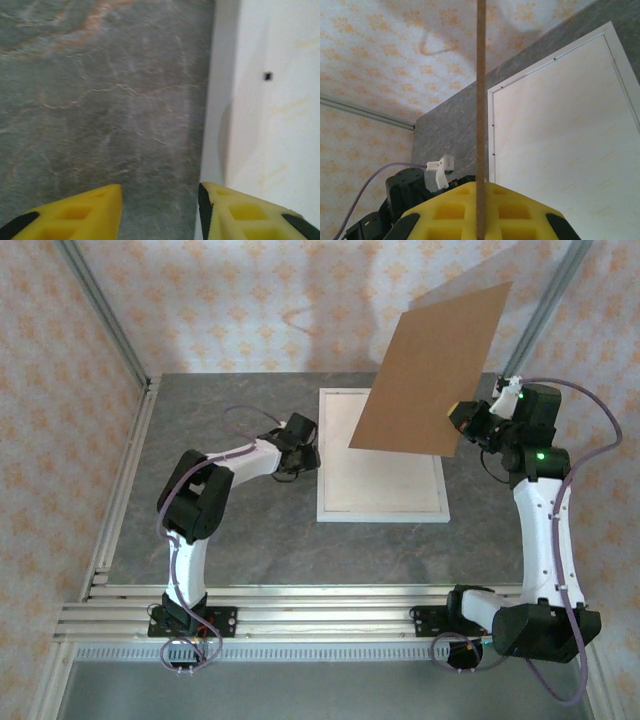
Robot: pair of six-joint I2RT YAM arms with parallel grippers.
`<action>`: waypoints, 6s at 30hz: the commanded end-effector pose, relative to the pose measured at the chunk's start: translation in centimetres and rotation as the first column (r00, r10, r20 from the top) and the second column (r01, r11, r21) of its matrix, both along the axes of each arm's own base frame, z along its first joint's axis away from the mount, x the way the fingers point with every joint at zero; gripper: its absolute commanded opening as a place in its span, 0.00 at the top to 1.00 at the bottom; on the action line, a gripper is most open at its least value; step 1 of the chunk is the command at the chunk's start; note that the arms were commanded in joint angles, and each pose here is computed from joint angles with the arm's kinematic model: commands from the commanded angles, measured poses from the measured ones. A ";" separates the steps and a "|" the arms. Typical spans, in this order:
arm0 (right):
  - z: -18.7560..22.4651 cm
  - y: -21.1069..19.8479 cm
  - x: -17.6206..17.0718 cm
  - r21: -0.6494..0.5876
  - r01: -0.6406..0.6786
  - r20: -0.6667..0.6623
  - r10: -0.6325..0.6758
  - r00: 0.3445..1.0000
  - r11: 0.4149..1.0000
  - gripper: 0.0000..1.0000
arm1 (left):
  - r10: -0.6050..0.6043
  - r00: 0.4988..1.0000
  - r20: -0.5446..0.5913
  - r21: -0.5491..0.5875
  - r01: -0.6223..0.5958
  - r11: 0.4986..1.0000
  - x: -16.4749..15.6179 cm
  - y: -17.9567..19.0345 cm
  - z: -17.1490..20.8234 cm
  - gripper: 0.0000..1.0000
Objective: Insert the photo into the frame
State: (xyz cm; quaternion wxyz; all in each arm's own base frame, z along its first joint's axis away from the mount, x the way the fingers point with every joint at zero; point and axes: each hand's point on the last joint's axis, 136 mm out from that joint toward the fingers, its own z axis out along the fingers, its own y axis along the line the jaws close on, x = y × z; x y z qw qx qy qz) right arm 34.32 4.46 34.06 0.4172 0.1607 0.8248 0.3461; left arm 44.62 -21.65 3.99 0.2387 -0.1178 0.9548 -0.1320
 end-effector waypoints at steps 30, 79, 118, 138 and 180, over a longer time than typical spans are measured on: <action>2.1 1.7 1.0 0.046 -0.101 0.150 0.093 0.984 0.994 1.00 | 0.004 0.999 -0.043 0.013 -0.003 1.000 -1.0 1.5 -1.3 0.72; -13.8 11.5 1.0 0.174 -0.472 -0.102 0.493 0.864 0.864 1.00 | 0.161 0.987 0.009 -0.378 -0.146 0.914 -4.4 9.6 2.1 0.32; -23.0 11.8 1.0 0.221 -0.383 -0.300 0.436 0.848 0.897 1.00 | 0.095 0.995 -0.009 -0.428 -0.089 0.899 -5.7 3.3 0.9 0.34; -28.9 7.4 1.7 -0.119 -0.225 -0.505 0.136 0.852 0.967 0.86 | 0.093 0.996 -0.014 -0.450 -0.089 0.889 -5.5 2.5 0.2 0.34; -30.7 7.6 2.4 -0.549 -0.326 -0.555 -0.044 0.831 0.770 0.68 | 0.082 0.996 -0.034 -0.458 -0.089 0.885 -5.5 1.9 -0.1 0.35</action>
